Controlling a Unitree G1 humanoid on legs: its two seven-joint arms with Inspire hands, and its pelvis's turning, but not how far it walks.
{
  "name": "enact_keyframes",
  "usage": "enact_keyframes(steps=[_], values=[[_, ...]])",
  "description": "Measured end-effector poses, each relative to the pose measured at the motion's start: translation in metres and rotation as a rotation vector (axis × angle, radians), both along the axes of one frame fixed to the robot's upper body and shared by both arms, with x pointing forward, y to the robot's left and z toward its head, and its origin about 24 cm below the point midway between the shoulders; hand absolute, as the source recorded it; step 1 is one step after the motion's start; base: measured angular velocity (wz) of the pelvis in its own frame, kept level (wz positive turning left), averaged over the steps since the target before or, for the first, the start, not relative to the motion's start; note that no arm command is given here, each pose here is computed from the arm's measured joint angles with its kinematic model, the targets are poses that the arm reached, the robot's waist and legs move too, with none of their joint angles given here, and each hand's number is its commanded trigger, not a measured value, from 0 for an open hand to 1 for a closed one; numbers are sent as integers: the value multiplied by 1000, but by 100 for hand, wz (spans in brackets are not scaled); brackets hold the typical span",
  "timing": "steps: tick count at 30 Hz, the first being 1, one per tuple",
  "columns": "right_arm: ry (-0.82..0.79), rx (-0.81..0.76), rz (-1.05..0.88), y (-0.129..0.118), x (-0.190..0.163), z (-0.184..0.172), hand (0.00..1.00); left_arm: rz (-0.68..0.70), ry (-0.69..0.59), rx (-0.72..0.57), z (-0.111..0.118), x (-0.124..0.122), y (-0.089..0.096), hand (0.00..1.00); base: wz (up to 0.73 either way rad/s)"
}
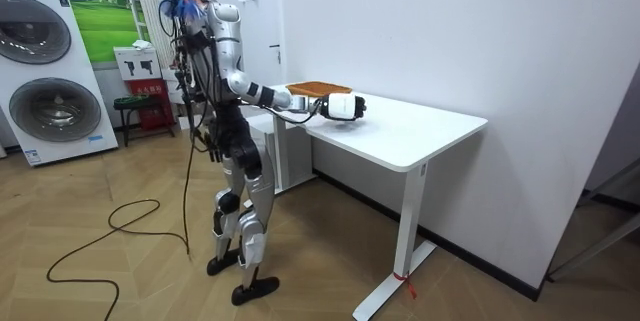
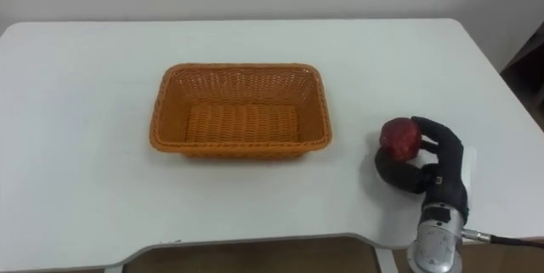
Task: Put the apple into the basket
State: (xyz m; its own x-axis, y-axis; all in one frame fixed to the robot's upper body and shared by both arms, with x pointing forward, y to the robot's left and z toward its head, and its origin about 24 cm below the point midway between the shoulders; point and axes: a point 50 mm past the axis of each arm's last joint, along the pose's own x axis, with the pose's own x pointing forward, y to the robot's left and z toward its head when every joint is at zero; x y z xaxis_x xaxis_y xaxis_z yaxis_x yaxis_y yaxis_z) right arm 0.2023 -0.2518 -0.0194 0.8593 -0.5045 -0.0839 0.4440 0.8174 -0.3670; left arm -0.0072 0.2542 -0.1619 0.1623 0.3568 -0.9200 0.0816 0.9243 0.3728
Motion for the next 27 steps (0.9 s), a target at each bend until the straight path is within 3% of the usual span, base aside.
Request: enact_keyframes(steps=[5,13,27], values=[[-116,-8,17,4,25,24,100,-7,-18,-10,0,3,-1,0,0],[-219,-22,86,13,34,50,100,-5,-4,-25,0,-1,-2,0,1],[-164,-49,267,42,44,45,100,-46,30,-68,-3,-3,-8,0,6]])
